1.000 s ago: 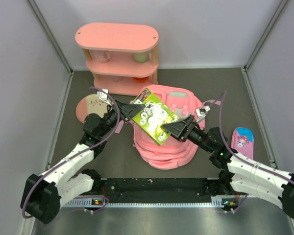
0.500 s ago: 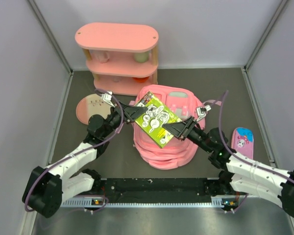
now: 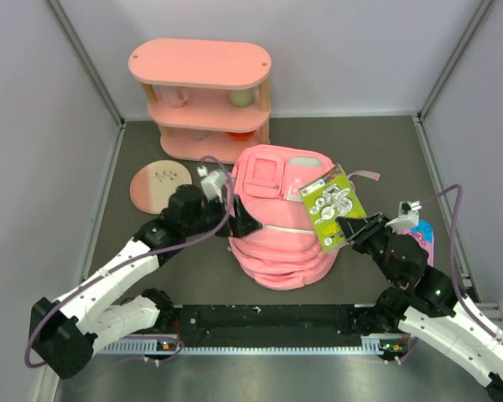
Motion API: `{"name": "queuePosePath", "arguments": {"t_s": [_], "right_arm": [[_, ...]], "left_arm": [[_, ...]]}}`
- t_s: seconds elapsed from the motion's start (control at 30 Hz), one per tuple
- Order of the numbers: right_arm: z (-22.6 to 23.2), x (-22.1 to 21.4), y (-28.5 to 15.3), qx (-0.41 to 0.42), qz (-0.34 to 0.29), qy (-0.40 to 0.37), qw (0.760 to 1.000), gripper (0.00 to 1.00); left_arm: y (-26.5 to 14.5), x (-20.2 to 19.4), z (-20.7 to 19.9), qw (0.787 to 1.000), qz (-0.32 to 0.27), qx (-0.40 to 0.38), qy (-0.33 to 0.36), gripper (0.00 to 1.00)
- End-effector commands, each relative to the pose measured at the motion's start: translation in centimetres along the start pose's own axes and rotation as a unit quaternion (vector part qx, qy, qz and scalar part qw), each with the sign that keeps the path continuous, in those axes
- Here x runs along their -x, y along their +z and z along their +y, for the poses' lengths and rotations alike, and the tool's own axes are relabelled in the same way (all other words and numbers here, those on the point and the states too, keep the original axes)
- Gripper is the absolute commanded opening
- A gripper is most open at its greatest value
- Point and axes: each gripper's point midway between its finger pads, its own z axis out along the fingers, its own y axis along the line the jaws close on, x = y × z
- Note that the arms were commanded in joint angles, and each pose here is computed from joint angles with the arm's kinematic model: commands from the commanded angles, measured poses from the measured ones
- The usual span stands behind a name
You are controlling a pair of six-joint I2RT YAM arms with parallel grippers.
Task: Pack the student bag
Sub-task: Pick up the book from the center of the board, then place the book in the student bag.
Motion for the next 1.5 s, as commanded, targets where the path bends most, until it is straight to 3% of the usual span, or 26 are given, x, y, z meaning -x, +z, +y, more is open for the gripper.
{"name": "queuePosePath", "arguments": {"t_s": [0.0,0.1,0.2,0.33,0.5,0.9,0.97,1.27,1.4,1.47], "right_arm": [[-2.6,4.9,-2.5,-0.092,-0.077,-0.043,0.992,0.0],[-2.8,6.5,-3.6,-0.113,-0.095,-0.063,0.987,0.0],[-2.6,7.2,-4.1,-0.114,-0.102,-0.064,0.986,0.0],[-2.5,6.4,-4.1,-0.104,-0.087,-0.048,0.99,0.0],[-3.2,5.1,-3.9,-0.104,-0.071,-0.031,0.992,0.0],[-3.7,4.2,-3.6,-0.106,-0.06,-0.019,0.992,0.0],[-3.7,4.2,-3.6,-0.106,-0.06,-0.017,0.992,0.0],[-3.9,4.0,-3.6,-0.108,-0.058,-0.016,0.992,0.02],[-4.1,3.9,-3.6,-0.108,-0.058,-0.014,0.992,0.03],[-4.1,4.0,-3.7,-0.107,-0.059,-0.013,0.992,0.03]], "left_arm": [[-0.1,-5.5,-0.8,0.983,0.106,0.012,0.148,0.99],[0.3,-9.6,-3.2,0.952,0.175,-0.013,0.25,0.99],[1.1,-11.8,-3.5,0.924,0.224,-0.01,0.309,0.99],[2.4,-13.6,-2.3,0.902,0.268,0.01,0.338,0.98],[3.2,-14.2,-0.9,0.883,0.299,0.036,0.36,0.82],[3.9,-15.6,0.3,0.87,0.326,0.051,0.367,0.69],[4.0,-15.8,0.4,0.869,0.328,0.051,0.368,0.6],[4.6,-16.2,0.6,0.863,0.331,0.064,0.376,0.35],[4.7,-15.8,0.6,0.866,0.323,0.073,0.375,0.06],[4.8,-15.6,0.3,0.869,0.318,0.071,0.372,0.0]]}}
